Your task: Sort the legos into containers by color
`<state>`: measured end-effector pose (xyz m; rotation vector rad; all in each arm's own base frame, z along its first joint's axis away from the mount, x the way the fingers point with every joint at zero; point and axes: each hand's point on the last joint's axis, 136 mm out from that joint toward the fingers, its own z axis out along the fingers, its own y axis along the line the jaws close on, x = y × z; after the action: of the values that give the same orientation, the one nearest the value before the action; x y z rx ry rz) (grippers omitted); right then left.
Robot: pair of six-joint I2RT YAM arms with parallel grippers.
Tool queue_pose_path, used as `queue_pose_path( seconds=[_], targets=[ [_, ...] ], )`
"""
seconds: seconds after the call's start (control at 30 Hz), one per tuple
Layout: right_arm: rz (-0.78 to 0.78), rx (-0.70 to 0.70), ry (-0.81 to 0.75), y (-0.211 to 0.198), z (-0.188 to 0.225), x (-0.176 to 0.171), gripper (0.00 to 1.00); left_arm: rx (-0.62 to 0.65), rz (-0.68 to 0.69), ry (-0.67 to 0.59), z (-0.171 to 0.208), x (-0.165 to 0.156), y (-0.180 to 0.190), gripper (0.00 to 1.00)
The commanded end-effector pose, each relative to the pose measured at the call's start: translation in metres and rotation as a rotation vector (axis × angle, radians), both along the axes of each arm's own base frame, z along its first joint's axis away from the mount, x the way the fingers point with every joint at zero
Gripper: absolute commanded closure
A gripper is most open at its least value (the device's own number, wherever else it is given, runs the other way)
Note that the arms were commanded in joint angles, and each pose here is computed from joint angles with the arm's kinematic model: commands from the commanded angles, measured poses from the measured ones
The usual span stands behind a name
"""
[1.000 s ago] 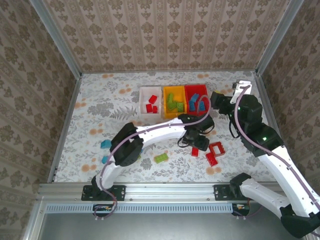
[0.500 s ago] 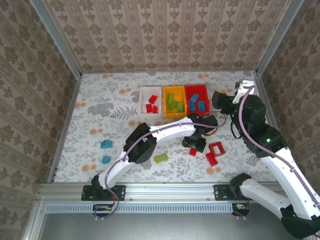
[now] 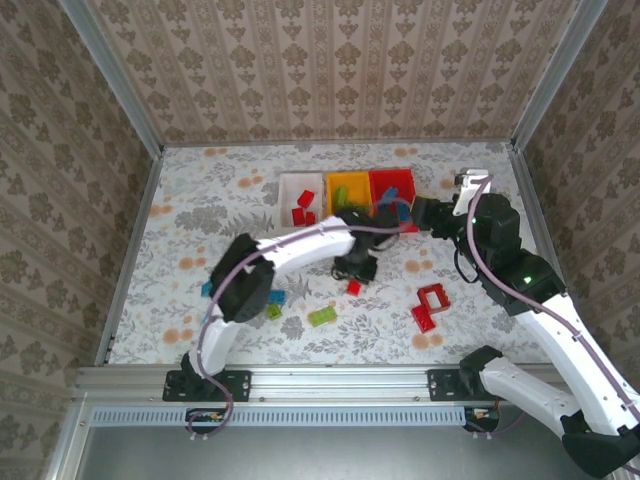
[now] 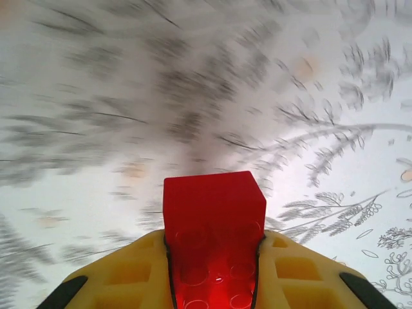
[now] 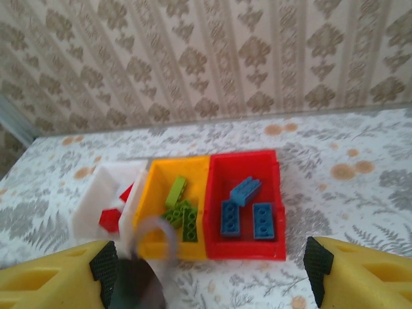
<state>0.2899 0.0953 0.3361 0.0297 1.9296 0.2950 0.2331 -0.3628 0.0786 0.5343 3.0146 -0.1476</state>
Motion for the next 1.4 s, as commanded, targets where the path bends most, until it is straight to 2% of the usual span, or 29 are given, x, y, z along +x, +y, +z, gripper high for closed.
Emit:
queue_pose_path(
  seconds=[0.0, 0.1, 0.27, 0.4, 0.6, 0.87, 1.03, 1.2, 1.37],
  targets=[
    [0.242, 0.055, 0.070, 0.050, -0.026, -0.002, 0.21, -0.050, 0.112, -0.123, 0.048, 0.048, 0.042, 0.76],
    [0.387, 0.082, 0.102, 0.091, -0.042, -0.001, 0.22, -0.040, 0.156, -0.172, 0.063, 0.086, 0.073, 0.76],
    [0.563, 0.142, -0.018, 0.154, -0.049, 0.000, 0.20, -0.006, 0.207, -0.268, 0.080, 0.152, 0.103, 0.76],
    [0.507, 0.217, -0.083, 0.167, -0.059, 0.030, 0.18, 0.026, 0.248, -0.319, 0.078, 0.199, 0.116, 0.76],
    [0.446, 0.245, -0.031, 0.171, -0.075, 0.066, 0.17, 0.082, 0.316, -0.371, 0.066, 0.245, 0.134, 0.78],
    [0.398, 0.256, 0.015, 0.158, -0.089, 0.074, 0.18, 0.096, 0.320, -0.363, 0.038, 0.268, 0.136, 0.74],
    [0.391, 0.252, 0.030, 0.156, -0.092, 0.076, 0.18, 0.108, 0.318, -0.337, 0.029, 0.264, 0.137, 0.59],
    [0.411, 0.209, 0.026, 0.157, -0.088, 0.076, 0.17, 0.084, 0.310, -0.356, 0.047, 0.259, 0.131, 0.50],
    [0.427, 0.165, 0.027, 0.156, -0.089, 0.072, 0.17, 0.041, 0.316, -0.389, 0.077, 0.252, 0.126, 0.48]
  ],
)
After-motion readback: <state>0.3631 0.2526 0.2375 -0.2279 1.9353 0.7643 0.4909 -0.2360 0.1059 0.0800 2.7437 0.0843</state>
